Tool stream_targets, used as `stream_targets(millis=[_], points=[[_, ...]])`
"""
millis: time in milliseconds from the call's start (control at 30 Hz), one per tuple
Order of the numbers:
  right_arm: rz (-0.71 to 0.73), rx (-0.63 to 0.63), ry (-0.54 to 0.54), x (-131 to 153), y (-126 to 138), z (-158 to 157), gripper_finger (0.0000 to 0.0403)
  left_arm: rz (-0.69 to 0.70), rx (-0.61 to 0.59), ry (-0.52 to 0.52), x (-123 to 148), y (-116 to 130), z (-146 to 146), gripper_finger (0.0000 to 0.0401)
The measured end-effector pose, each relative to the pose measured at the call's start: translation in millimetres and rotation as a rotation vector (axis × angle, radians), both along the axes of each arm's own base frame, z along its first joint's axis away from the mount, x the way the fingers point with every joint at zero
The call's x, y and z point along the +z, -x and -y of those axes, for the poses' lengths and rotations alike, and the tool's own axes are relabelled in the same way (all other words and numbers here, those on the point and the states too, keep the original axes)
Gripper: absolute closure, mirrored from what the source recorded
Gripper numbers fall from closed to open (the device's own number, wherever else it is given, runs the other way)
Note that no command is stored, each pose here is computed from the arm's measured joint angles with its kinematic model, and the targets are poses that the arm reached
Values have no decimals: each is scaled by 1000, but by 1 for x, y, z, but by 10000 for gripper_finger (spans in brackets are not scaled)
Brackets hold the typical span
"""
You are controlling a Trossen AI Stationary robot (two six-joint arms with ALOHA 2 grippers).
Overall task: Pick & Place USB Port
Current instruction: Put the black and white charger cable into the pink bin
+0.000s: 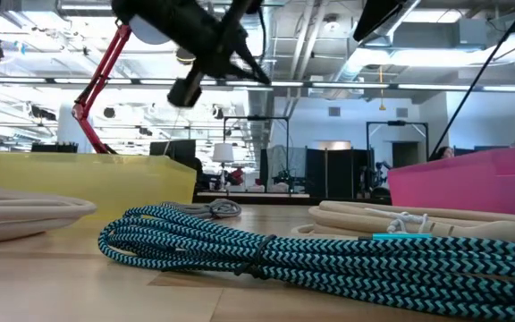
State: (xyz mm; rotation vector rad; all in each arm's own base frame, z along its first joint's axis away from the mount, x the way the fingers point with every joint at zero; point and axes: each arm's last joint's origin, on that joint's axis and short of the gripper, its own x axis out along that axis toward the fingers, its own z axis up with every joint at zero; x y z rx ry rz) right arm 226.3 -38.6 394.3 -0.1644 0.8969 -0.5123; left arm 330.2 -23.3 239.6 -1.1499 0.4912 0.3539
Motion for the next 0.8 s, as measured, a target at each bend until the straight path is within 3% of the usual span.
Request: stream_targets(millis=[233,467,800], points=[[0,-1,1,0,0,0,292,132,83,-106,39,19,-17,394],[-4,-2,1,0,0,0,292,149,94,-109,45,23,-24,397],[-4,-36,1,0,2,8,292,-43,106,-162,75,23,-23,398]])
